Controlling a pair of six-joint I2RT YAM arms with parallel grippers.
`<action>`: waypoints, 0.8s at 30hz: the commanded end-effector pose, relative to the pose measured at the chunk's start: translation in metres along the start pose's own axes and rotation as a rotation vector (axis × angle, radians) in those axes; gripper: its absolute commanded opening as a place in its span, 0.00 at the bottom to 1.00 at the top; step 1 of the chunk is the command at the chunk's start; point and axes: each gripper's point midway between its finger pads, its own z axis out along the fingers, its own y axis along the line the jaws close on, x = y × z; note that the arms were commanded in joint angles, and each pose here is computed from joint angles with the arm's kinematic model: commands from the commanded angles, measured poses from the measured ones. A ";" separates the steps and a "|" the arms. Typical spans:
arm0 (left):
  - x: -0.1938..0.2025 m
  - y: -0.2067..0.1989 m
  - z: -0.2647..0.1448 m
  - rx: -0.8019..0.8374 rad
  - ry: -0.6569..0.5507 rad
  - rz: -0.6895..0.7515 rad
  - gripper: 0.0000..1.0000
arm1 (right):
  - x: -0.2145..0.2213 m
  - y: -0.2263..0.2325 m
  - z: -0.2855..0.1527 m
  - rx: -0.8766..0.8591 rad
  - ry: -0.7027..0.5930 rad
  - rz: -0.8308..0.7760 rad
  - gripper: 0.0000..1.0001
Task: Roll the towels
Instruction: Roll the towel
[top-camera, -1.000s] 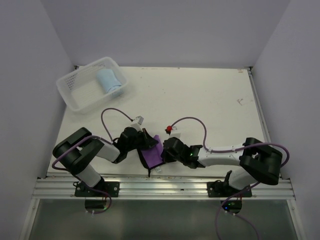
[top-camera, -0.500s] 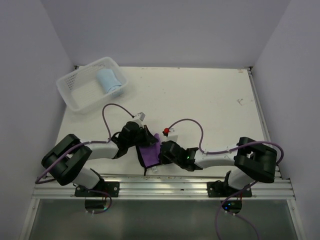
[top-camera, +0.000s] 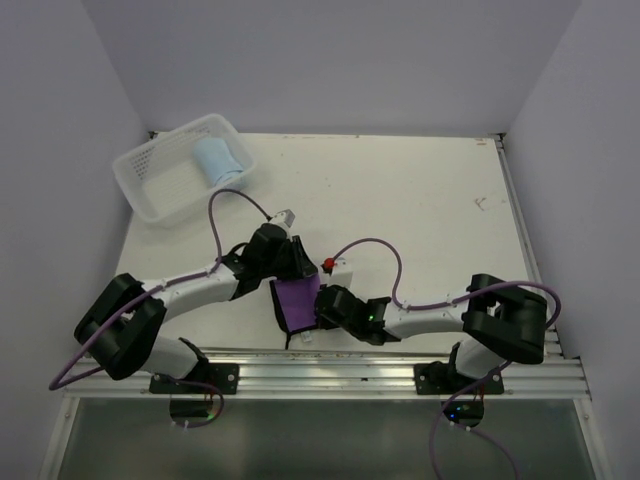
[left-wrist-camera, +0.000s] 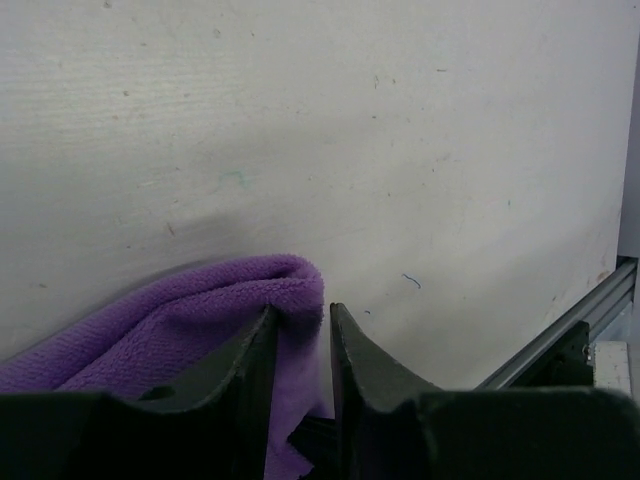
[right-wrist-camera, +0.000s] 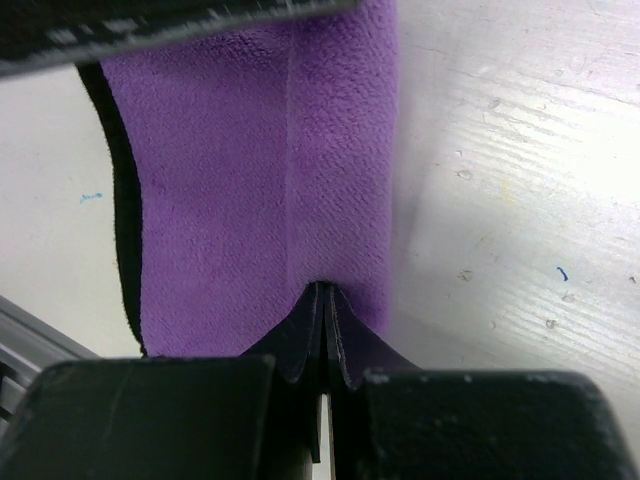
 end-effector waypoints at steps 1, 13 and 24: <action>-0.036 -0.004 -0.015 -0.053 -0.117 0.055 0.32 | 0.040 -0.037 -0.001 0.123 0.130 -0.098 0.00; -0.049 -0.040 -0.029 0.040 -0.101 0.048 0.52 | 0.040 -0.040 0.000 0.145 0.120 -0.105 0.00; -0.012 -0.041 0.004 0.114 0.078 0.003 0.56 | 0.040 -0.042 0.001 0.156 0.100 -0.107 0.00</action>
